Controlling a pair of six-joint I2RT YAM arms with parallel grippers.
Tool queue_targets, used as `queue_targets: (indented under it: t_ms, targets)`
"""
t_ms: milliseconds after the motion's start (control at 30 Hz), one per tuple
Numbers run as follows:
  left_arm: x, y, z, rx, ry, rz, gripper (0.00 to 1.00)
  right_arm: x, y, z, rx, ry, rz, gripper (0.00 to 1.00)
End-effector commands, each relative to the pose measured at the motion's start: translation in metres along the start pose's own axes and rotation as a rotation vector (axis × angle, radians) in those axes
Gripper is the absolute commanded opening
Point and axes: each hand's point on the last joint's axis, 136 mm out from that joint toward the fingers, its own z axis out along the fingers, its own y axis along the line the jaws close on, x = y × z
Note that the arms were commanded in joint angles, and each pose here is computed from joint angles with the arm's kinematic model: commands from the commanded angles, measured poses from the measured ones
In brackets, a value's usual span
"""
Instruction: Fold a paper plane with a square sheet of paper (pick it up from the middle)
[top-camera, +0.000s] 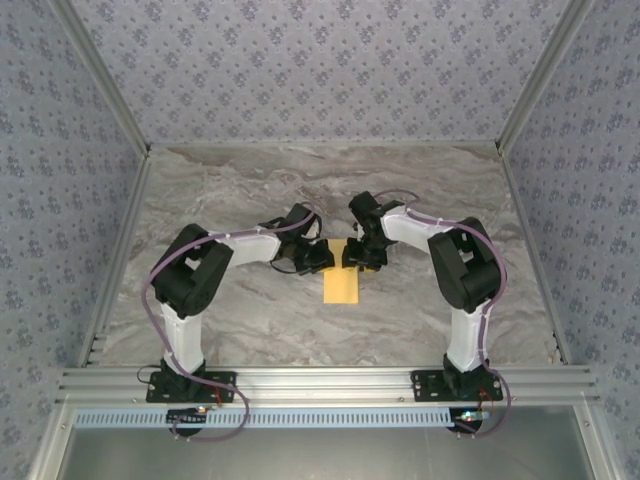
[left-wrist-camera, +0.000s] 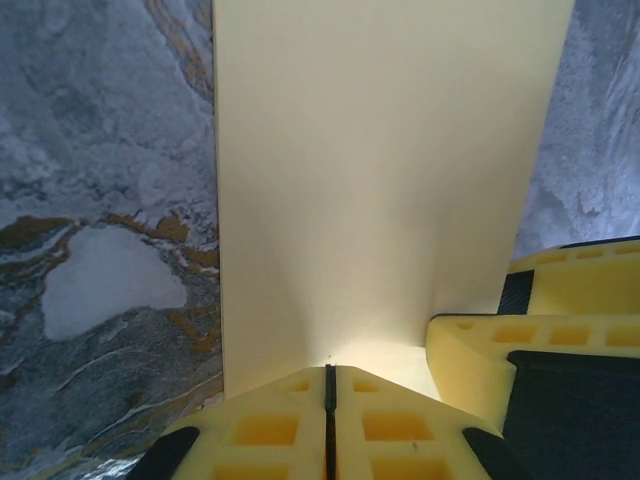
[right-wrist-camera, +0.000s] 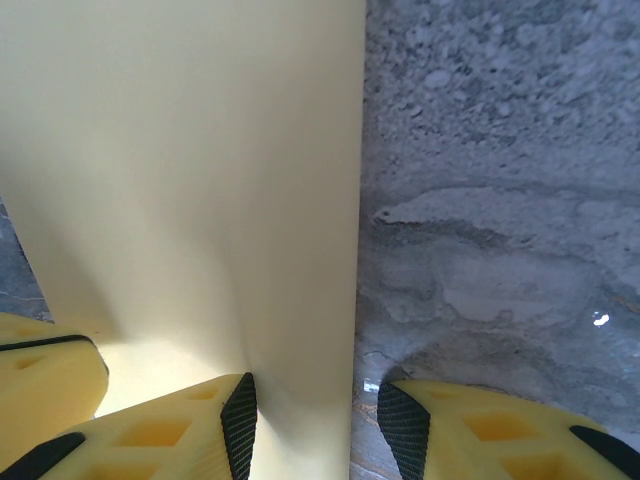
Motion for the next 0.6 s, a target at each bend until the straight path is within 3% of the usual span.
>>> queue_targets:
  t_ms: [0, 367, 567]
  targets:
    - [0.002, -0.006, 0.002, -0.002, 0.025, 0.017, 0.1, 0.032, -0.03, 0.064, 0.105, 0.127, 0.003, 0.45]
    - [0.022, 0.039, 0.014, -0.13, 0.082, -0.035, 0.09, 0.03, -0.019, 0.05, 0.06, 0.107, 0.0, 0.45]
    - [0.036, 0.068, 0.022, -0.218, 0.129, -0.081, 0.09, 0.009, 0.005, 0.001, -0.046, -0.011, 0.003, 0.48]
